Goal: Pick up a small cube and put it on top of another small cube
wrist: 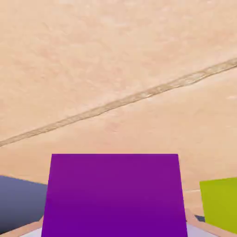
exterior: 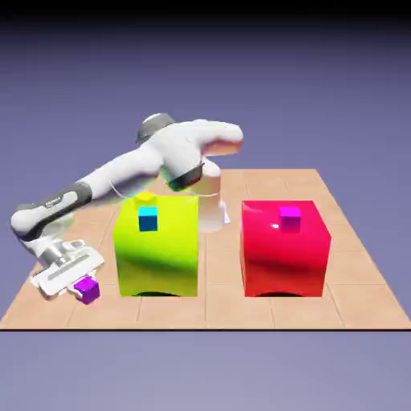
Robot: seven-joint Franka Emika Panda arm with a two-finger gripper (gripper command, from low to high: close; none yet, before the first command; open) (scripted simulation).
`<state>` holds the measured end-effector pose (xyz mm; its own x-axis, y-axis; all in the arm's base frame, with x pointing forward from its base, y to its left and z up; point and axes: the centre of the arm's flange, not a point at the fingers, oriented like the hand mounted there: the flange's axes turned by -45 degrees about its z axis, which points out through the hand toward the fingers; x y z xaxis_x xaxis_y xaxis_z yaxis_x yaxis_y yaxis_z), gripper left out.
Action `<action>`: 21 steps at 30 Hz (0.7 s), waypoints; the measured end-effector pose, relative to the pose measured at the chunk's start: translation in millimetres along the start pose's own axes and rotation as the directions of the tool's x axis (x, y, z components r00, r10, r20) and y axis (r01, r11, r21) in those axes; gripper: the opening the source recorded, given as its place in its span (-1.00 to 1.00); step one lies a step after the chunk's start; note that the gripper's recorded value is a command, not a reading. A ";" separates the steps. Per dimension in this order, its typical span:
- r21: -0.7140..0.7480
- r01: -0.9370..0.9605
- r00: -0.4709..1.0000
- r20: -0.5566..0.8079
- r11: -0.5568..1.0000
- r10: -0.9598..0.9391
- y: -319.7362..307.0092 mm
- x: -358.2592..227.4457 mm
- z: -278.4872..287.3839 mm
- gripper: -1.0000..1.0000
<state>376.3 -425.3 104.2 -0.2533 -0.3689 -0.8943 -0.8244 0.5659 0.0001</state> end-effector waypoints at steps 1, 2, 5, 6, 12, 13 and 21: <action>-0.003 0.009 1.000 -0.003 1.000 -0.009 -2.2 -8.3 -5.8 -1.00; -0.005 0.042 0.999 -0.011 0.999 -0.042 -10.4 -28.1 -0.3 -1.00; -0.009 0.137 0.990 -0.027 0.990 -0.138 -30.0 -88.2 17.2 -1.00; -0.009 0.169 0.985 -0.029 0.986 -0.169 -34.9 -108.3 23.3 -1.00; 0.000 0.336 0.942 -0.003 0.942 -0.336 -45.7 -228.4 58.9 -1.00; -0.006 0.323 0.946 0.012 0.946 -0.323 -42.5 -231.6 59.3 -1.00; -0.138 0.187 0.977 0.127 0.973 -0.170 -9.6 -227.7 52.7 -1.00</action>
<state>468.6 -307.9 284.3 -0.0434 -0.3629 -0.9308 -0.9191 0.3798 -0.1052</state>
